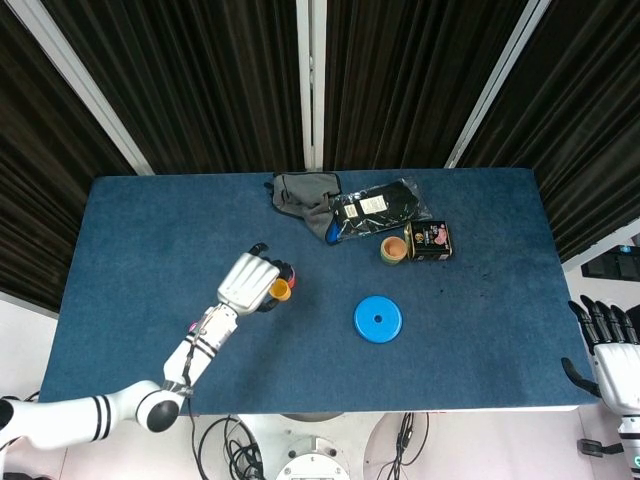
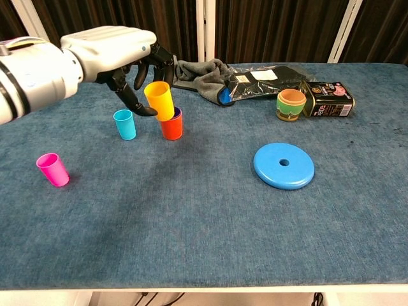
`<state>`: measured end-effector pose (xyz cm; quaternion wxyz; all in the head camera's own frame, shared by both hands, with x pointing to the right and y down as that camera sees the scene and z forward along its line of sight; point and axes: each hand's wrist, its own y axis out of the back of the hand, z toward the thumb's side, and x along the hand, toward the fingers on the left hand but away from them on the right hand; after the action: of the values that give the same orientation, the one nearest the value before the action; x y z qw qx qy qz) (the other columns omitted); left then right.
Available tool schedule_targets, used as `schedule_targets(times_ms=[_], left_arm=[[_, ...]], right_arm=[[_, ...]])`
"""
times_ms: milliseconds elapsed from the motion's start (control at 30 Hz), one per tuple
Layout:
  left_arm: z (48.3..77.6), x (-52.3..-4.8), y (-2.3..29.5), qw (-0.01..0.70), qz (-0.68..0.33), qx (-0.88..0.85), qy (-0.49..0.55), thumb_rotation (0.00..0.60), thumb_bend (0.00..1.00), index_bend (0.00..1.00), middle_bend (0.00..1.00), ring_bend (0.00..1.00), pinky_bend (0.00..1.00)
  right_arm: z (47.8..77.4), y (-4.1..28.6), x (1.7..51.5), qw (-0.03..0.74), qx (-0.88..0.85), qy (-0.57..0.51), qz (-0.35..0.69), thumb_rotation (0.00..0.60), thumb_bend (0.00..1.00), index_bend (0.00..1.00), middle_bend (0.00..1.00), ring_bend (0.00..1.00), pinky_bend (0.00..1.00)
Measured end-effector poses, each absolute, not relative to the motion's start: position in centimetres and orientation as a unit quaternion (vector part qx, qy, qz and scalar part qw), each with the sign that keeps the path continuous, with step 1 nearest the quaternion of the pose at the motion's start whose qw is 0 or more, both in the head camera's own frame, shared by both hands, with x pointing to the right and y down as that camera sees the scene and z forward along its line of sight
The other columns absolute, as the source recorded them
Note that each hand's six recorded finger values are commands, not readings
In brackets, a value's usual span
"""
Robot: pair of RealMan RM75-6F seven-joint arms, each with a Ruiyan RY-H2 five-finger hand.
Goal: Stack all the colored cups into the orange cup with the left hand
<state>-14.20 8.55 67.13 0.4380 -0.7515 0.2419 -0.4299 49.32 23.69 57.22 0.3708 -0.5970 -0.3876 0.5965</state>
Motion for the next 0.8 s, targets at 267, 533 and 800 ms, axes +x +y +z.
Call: schedule_targets(times_ms=[267, 533, 800], left_arm=[[70.0, -14.1, 6.7, 0.445, -0.456, -0.734, 0.237, 0.6, 0.24, 0.5, 0.51, 0.56, 0.23], [71.3, -14.2, 5.8, 0.434, -0.467, -0.731, 0.243, 0.6, 0.24, 0.5, 0.51, 0.56, 0.23], [71.9, -13.9, 5.6, 0.435, -0.468, -0.731, 0.241, 0.6, 0.24, 0.46, 0.49, 0.56, 0.23]], right_arm=[[57.4, 23.6, 49.4, 0.37, -0.597, -0.386, 0.598, 0.6, 0.26, 0.0, 0.0, 0.0, 0.0], [57.4, 23.6, 49.5, 0.369, -0.596, -0.387, 0.599, 0.6, 0.26, 0.0, 0.0, 0.0, 0.0], [57.4, 23.6, 49.7, 0.367, -0.594, -0.388, 0.601, 0.6, 0.26, 0.0, 0.0, 0.0, 0.0]])
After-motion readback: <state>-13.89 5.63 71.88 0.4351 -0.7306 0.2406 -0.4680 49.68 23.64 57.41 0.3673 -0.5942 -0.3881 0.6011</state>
